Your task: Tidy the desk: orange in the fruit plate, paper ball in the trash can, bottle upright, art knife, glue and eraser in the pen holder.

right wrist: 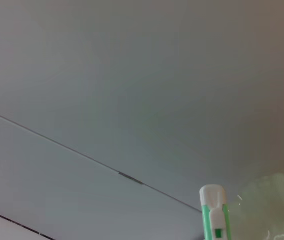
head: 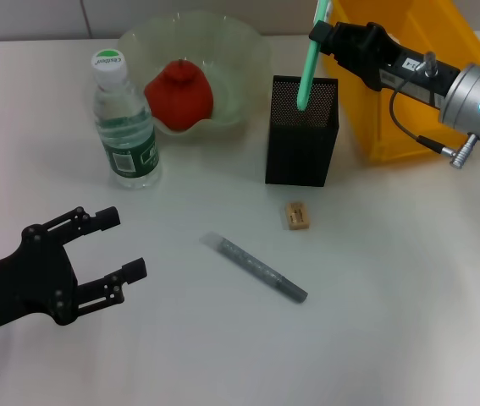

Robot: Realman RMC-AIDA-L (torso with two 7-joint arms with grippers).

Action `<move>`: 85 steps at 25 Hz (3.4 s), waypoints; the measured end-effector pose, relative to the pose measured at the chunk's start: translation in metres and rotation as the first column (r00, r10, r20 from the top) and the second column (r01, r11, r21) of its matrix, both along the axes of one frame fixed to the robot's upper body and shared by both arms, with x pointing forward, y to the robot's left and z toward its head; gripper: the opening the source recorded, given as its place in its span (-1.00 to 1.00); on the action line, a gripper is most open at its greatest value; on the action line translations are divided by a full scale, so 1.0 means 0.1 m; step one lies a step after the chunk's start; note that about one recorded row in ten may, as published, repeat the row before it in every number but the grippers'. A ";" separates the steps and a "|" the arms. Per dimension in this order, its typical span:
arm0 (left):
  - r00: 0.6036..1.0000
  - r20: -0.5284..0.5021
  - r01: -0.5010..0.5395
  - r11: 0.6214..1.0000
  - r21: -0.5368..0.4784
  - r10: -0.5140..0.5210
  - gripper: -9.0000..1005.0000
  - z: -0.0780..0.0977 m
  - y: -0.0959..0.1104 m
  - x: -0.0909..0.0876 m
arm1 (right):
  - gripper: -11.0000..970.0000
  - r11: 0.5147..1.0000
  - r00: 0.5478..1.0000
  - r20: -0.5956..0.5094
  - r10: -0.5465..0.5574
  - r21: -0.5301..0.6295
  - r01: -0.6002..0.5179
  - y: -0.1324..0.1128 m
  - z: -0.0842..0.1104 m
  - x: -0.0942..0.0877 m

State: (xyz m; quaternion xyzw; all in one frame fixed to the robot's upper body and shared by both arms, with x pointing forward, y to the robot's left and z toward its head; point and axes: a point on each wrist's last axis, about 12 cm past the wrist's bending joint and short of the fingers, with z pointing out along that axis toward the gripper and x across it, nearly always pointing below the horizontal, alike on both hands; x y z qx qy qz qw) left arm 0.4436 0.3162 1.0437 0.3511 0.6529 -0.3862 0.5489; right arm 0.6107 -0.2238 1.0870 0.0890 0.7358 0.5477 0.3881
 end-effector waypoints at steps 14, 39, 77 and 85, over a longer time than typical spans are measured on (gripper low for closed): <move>1.000 0.001 0.001 1.000 0.001 -0.001 0.56 0.01 0.01 0.00 | -0.63 0.965 0.937 0.344 0.062 -0.261 0.032 0.01 0.06 0.00; 1.000 -0.002 0.001 1.000 -0.005 -0.001 0.56 0.00 0.00 -0.01 | -0.60 0.769 0.712 0.613 0.342 -0.619 0.163 0.09 -0.11 -0.11; 1.000 0.004 0.006 1.000 -0.010 -0.006 0.56 0.02 0.01 -0.01 | 0.50 0.822 0.720 0.625 0.302 -0.552 0.135 0.06 -0.07 -0.17; 1.000 0.006 0.009 1.000 -0.011 -0.009 0.56 0.02 0.01 -0.02 | 0.49 0.865 0.649 0.645 0.404 -0.500 -0.041 0.03 0.12 -0.36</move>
